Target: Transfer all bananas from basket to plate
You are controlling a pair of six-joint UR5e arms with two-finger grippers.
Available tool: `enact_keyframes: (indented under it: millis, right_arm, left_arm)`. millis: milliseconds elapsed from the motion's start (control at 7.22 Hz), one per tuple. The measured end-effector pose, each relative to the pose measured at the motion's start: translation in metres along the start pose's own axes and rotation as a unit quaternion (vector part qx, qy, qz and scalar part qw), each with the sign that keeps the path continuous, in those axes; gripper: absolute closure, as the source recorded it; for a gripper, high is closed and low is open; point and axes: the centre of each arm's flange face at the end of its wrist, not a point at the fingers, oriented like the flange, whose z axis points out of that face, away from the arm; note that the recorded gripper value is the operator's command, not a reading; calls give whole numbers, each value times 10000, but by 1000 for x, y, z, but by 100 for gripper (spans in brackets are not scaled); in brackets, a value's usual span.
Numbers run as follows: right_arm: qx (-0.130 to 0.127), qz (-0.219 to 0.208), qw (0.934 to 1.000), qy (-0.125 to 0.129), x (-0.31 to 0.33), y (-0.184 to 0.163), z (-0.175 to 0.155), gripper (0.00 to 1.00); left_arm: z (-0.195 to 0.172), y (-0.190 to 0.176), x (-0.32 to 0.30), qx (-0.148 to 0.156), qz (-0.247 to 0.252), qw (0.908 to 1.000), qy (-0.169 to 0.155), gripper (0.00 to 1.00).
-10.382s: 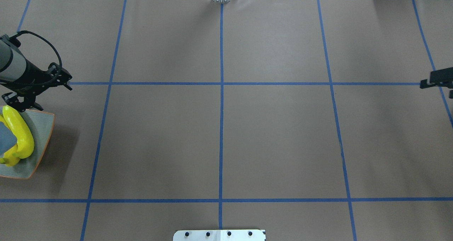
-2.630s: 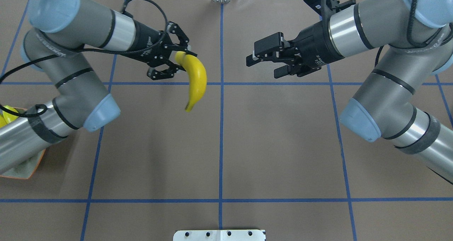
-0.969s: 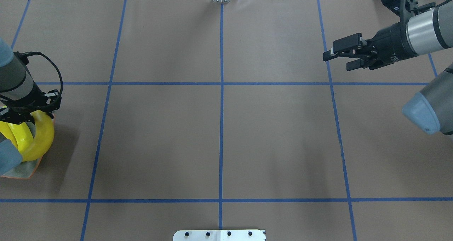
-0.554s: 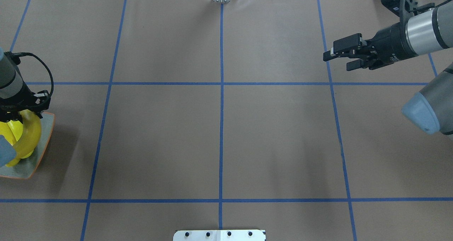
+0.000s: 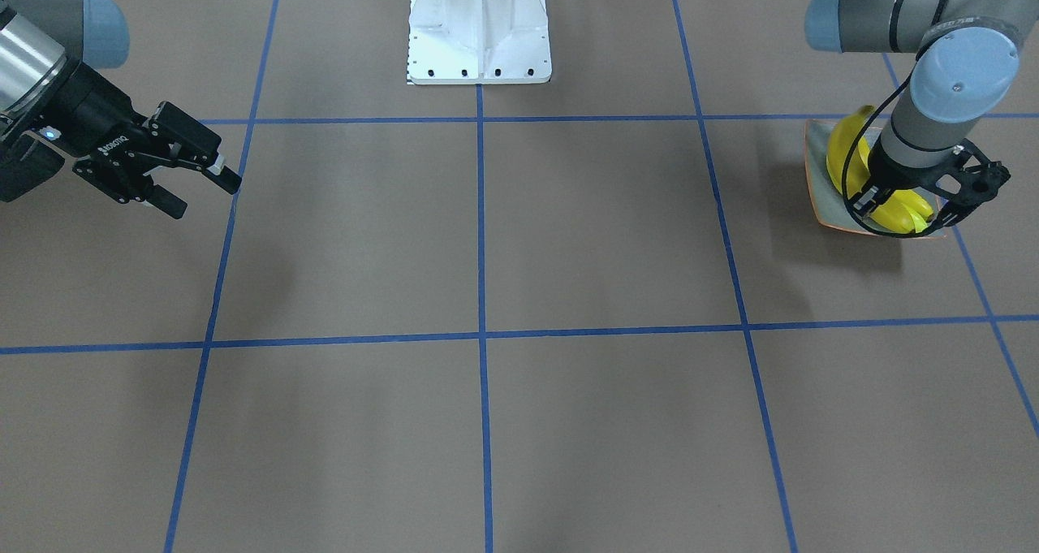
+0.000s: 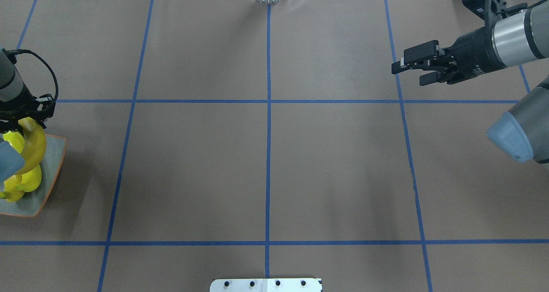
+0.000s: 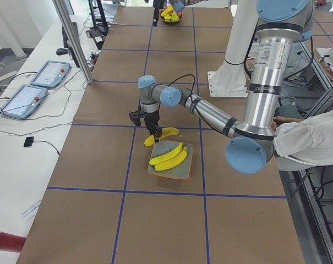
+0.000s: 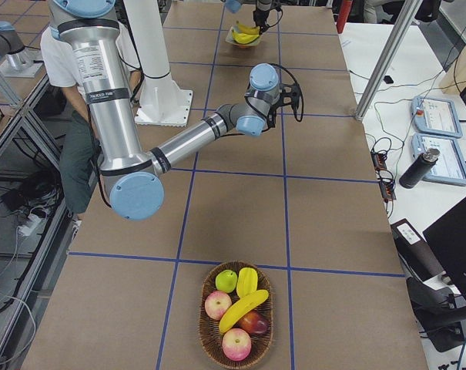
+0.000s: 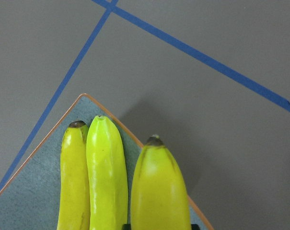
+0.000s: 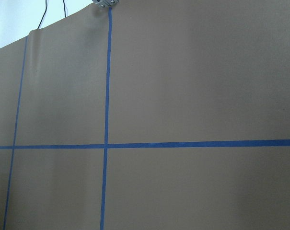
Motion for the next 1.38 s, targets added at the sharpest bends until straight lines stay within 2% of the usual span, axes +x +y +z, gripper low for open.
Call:
enact_keyframes:
  millis: [138,277,969,1384]
  right_arm:
    - [1,-7,10000,-12,-1,1,-1,0]
    - [1,-15,10000,-22,-2,1,-2,0]
    - [-7,-46,10000,-62,-6,3,-5,0]
    - [-25,-42,10000,-65,-5,3,-6,0]
  left_arm:
    - [7,-6,1,0,-30,10000,1,86]
    - [15,-10,1,1,-43,10000,14,72]
    - [32,-14,-16,-36,-189,9998,-49,59]
    - [39,-15,-22,-30,-247,9997,-15,48]
